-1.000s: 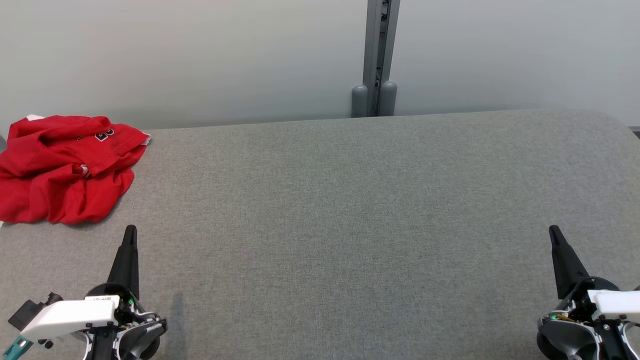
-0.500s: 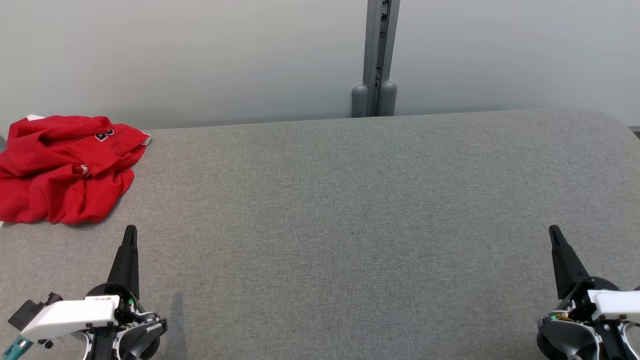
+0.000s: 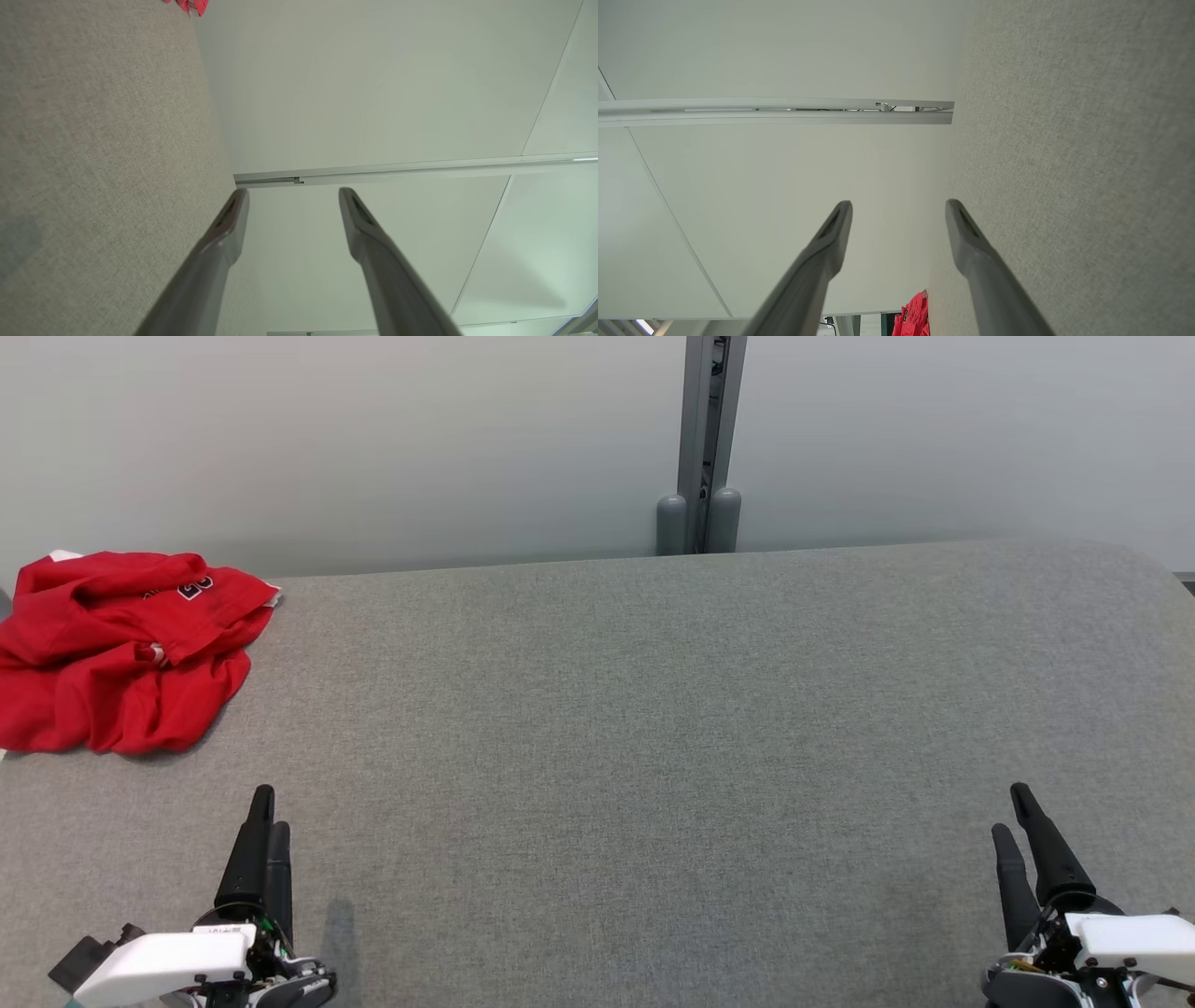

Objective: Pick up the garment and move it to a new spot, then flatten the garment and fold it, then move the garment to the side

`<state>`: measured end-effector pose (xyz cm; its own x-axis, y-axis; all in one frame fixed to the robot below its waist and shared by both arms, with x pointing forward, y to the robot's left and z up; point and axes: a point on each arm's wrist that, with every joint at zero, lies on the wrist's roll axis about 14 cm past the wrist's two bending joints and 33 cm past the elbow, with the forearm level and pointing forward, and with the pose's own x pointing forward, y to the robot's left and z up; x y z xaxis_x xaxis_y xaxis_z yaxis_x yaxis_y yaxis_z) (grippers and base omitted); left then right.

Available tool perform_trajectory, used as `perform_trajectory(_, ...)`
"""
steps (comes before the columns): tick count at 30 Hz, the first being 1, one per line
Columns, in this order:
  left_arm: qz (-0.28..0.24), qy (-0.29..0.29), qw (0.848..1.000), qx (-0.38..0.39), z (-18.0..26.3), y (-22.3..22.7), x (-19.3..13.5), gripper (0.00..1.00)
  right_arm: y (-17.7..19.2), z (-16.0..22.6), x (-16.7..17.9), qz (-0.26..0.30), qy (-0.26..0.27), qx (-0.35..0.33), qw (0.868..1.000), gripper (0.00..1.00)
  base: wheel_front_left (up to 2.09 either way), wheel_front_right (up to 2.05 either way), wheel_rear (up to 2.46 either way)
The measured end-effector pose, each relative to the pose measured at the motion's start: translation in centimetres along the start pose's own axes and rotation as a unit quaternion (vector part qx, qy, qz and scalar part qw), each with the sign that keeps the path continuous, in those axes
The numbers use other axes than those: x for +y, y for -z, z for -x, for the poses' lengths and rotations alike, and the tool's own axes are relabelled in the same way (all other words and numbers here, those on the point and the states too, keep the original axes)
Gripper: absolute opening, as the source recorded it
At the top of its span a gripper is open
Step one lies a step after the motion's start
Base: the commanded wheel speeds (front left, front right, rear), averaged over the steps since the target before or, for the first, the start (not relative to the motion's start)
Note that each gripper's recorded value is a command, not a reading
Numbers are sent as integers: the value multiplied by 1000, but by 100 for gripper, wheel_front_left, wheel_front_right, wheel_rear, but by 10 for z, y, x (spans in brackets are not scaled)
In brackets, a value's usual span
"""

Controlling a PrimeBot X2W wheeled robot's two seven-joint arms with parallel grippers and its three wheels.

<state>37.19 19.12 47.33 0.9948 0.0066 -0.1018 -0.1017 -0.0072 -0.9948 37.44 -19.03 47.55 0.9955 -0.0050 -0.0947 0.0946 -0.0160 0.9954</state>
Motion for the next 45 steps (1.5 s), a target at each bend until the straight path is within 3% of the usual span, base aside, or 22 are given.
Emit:
perform_trajectory(15,-95,8,995,-11,0,2,-12,100,-2,-2,13,83,-19,-18,996,100,0,0,0)
perform_trajectory(24,-170,12,985,-18,2,4,-20,100,-1,-1,25,154,-36,-24,987,100,0,0,0)
perform_trajectory(36,-306,16,952,-25,6,9,-26,100,8,1,41,268,-65,-24,961,100,0,0,0)
perform_trajectory(45,-388,21,921,-33,8,11,-29,100,17,3,50,349,-85,-23,933,100,0,0,0)
